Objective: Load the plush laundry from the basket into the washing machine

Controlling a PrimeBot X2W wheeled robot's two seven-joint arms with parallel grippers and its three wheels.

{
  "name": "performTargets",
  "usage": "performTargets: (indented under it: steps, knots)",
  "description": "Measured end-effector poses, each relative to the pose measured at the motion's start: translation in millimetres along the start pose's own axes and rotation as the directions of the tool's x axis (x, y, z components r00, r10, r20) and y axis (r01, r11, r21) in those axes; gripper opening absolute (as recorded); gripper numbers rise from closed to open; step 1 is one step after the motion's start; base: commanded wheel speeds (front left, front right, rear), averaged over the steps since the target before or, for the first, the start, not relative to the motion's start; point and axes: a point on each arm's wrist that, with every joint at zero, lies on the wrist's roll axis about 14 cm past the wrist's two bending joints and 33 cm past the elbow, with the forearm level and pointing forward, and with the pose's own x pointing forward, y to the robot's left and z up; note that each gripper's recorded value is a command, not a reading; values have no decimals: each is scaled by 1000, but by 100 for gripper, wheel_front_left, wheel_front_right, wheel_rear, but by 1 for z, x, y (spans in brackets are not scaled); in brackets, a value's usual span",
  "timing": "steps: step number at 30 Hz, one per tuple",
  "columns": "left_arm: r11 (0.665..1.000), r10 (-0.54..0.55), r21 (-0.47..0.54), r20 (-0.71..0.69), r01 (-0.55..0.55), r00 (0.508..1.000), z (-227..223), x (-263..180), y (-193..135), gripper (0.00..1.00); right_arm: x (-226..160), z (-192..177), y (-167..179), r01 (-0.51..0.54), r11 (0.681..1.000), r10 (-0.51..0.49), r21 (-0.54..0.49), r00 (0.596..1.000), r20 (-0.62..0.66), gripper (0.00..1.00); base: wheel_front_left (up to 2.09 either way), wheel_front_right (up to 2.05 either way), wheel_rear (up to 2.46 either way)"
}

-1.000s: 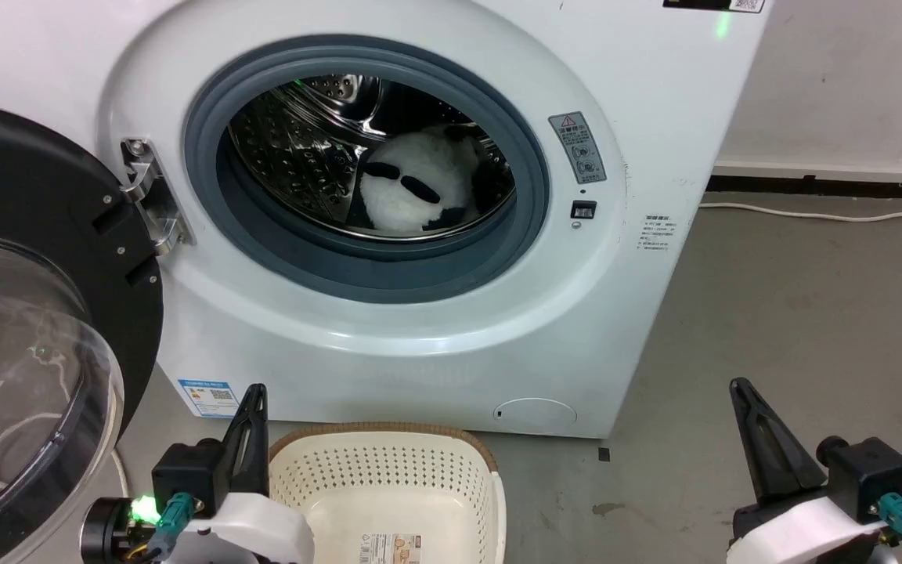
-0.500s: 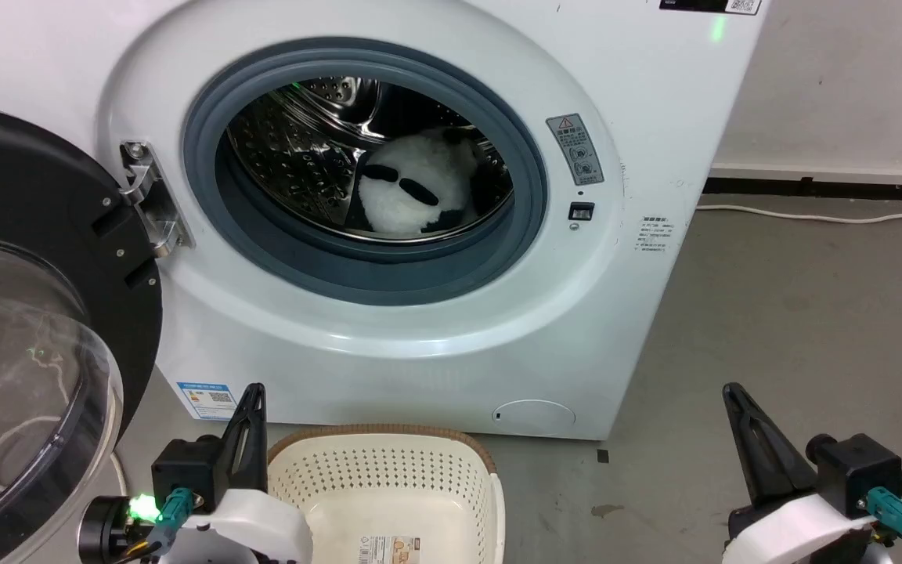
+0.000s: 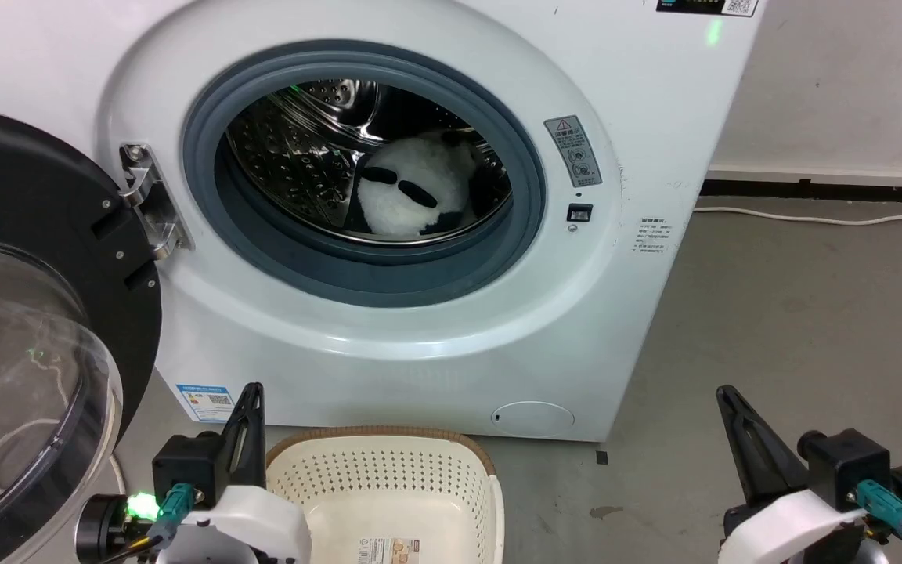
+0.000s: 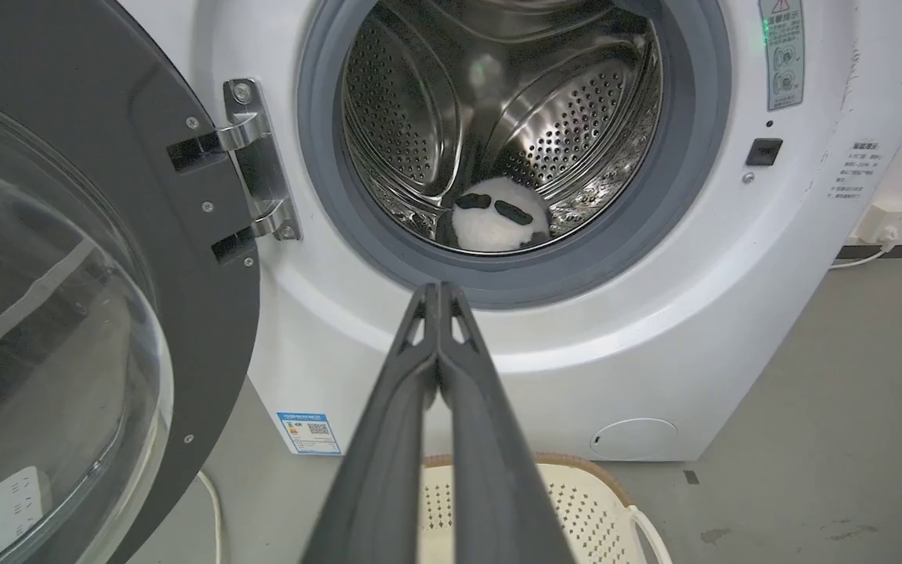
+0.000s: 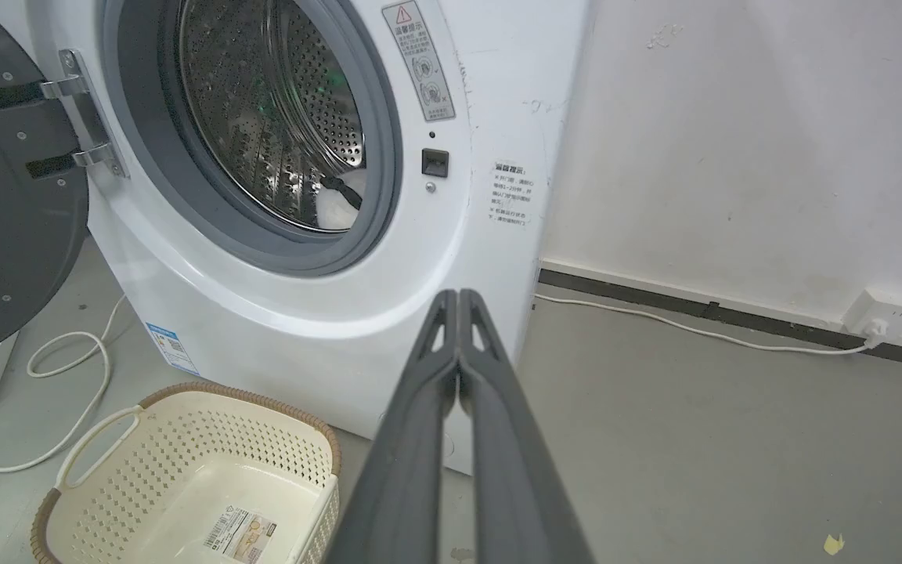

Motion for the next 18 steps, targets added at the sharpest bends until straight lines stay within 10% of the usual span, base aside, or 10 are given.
performTargets:
  steps: [18]
  knots:
    - [1000,8,15,-10,-8,1000,2,0,2,0,0,-4,2,-7,1000,7,-7,1000,-29,0,0,0,0]
